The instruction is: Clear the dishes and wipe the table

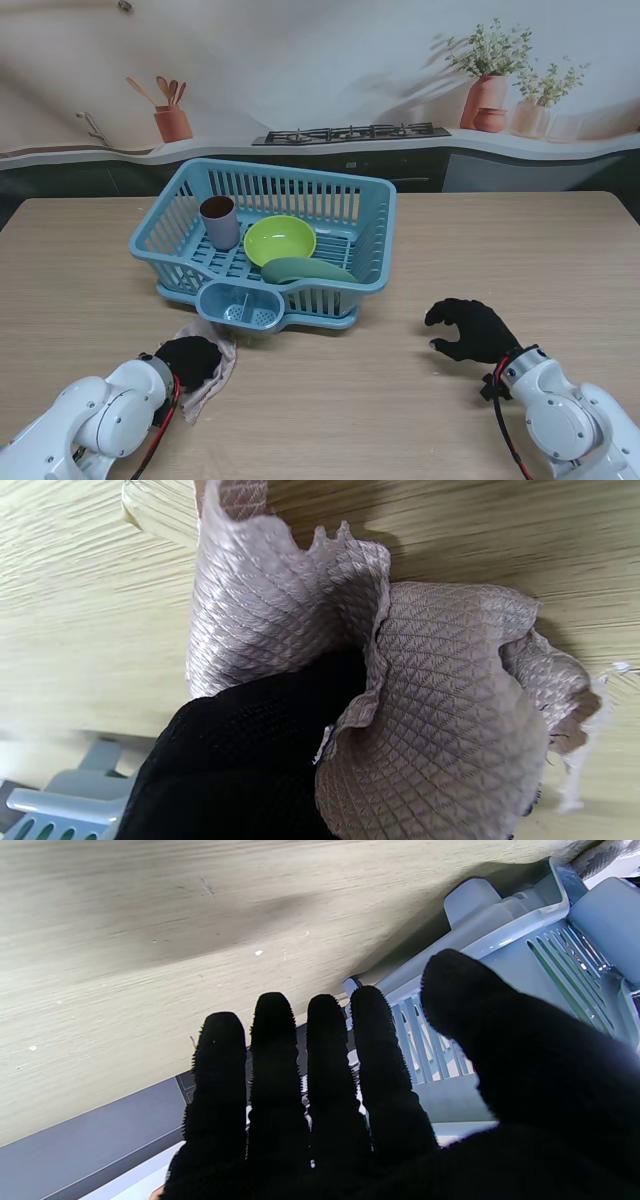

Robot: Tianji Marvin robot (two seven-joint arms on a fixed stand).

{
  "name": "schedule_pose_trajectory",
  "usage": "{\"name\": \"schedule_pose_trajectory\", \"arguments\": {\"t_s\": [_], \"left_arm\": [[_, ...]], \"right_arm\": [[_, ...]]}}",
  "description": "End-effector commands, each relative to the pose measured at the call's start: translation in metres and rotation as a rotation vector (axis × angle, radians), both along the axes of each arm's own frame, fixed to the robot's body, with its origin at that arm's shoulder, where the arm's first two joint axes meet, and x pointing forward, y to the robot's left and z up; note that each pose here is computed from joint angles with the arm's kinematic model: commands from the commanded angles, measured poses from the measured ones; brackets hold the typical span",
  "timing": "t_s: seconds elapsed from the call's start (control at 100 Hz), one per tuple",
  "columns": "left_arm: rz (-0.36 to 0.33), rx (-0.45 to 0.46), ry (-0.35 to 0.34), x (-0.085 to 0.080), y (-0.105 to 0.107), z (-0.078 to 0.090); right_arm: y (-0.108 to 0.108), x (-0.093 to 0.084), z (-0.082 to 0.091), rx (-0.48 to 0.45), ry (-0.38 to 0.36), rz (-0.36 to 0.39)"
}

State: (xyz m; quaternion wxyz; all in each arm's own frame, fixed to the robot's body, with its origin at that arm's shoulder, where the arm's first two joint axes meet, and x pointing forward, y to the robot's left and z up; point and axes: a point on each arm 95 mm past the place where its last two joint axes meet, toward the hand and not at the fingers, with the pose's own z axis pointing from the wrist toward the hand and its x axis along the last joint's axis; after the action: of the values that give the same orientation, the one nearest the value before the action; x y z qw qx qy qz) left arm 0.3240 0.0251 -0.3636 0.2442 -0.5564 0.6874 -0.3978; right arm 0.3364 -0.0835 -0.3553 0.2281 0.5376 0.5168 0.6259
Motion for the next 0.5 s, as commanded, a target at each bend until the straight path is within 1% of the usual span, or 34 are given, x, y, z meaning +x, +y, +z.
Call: {"name": "schedule_pose_trajectory", "arguments": {"t_s": [0.0,0.08,0.15,0.29,0.49], "left_arm": [[0.001,0.014,0.05,-0.008,0.002,-0.014],[0.018,0.03,0.042,-0.01,0.008,-0.018],[0.04,0.049,0.015,-0.013,0.018,-0.022],[0.084,0.092,-0.064,-0.019,0.046,-0.028],[0.125,0.15,-0.191,-0.033,0.092,-0.029]], "right_arm": [[0.002,-0.002,-0.001,-0.005,0.009,0.006],[0.002,-0.003,-0.001,-0.007,0.009,0.005],[0.002,-0.003,-0.001,-0.008,0.011,0.003],[0.002,-0.003,-0.001,-0.01,0.014,0.003],[0.004,-0.003,-0.001,-0.013,0.019,0.003]]}}
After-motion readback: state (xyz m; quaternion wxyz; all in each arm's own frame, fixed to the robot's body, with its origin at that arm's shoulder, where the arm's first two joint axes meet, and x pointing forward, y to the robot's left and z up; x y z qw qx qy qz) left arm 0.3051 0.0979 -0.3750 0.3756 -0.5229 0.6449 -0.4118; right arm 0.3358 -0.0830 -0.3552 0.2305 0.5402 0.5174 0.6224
